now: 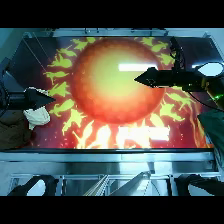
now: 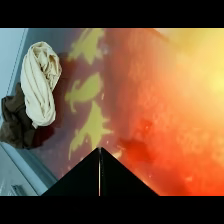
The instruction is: Fold the shirts.
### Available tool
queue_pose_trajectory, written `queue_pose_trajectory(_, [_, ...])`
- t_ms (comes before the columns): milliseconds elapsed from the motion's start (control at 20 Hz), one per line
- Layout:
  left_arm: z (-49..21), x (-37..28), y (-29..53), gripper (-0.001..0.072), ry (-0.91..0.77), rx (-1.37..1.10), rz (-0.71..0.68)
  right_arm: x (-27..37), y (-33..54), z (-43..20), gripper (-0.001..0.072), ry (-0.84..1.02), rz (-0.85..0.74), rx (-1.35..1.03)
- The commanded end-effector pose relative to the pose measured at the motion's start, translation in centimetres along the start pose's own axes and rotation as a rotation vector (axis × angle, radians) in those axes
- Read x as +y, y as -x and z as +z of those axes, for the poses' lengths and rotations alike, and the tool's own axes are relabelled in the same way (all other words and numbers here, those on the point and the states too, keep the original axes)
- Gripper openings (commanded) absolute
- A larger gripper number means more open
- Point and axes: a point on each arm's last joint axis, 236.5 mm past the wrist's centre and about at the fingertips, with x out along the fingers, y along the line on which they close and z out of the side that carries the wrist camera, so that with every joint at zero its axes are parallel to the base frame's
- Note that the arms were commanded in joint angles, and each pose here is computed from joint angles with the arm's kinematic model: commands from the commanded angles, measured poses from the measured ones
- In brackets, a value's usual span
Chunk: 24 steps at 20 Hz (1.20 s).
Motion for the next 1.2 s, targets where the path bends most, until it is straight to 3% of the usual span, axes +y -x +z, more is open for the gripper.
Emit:
queue_pose_trajectory(0, [0.0,0.0,0.0,0.0016,-0.001,0.000,0.001,0.0,0.0,0.0,0.0025,0.001,0.000,0.000])
queue_pose_trajectory(200, [1.3,0.6,0.2,0.0014,-0.011,-0.048,0.031,0.0,0.0,0.0,0.0025,0.001,0.000,0.000])
queue_pose_trajectory(300, [4.0,2.3,1.8,0.0029,-0.075,-0.130,0.158,0.0,0.0,0.0,0.0025,0.001,0.000,0.000])
queue_pose_trajectory(350, [5.7,3.5,3.1,0.0295,-0.122,-0.169,0.251,0.0,0.0,0.0,0.0026,0.001,0.000,0.000])
queue_pose_trajectory(400, [7.4,5.0,4.4,0.0634,-0.167,-0.195,0.347,0.0,0.0,0.0,0.0026,0.001,0.000,0.000])
queue_pose_trajectory(450, [8.7,6.8,5.8,0.0720,-0.201,-0.197,0.449,0.0,0.0,0.0,0.0026,0.001,0.000,0.000])
queue_pose_trajectory(600, [10.4,13.3,9.2,0.0720,-0.150,-0.123,0.728,0.0,0.0,0.0,0.0025,0.001,0.000,0.000])
queue_pose_trajectory(700, [10.1,17.0,9.4,0.0720,-0.072,-0.047,0.820,0.0,0.0,0.0,0.0026,0.001,0.000,0.000])
queue_pose_trajectory(1150, [3.9,29.2,1.5,0.0720,0.192,0.281,0.867,1.0,0.0,0.5,0.0026,-0.030,0.042,-0.021])
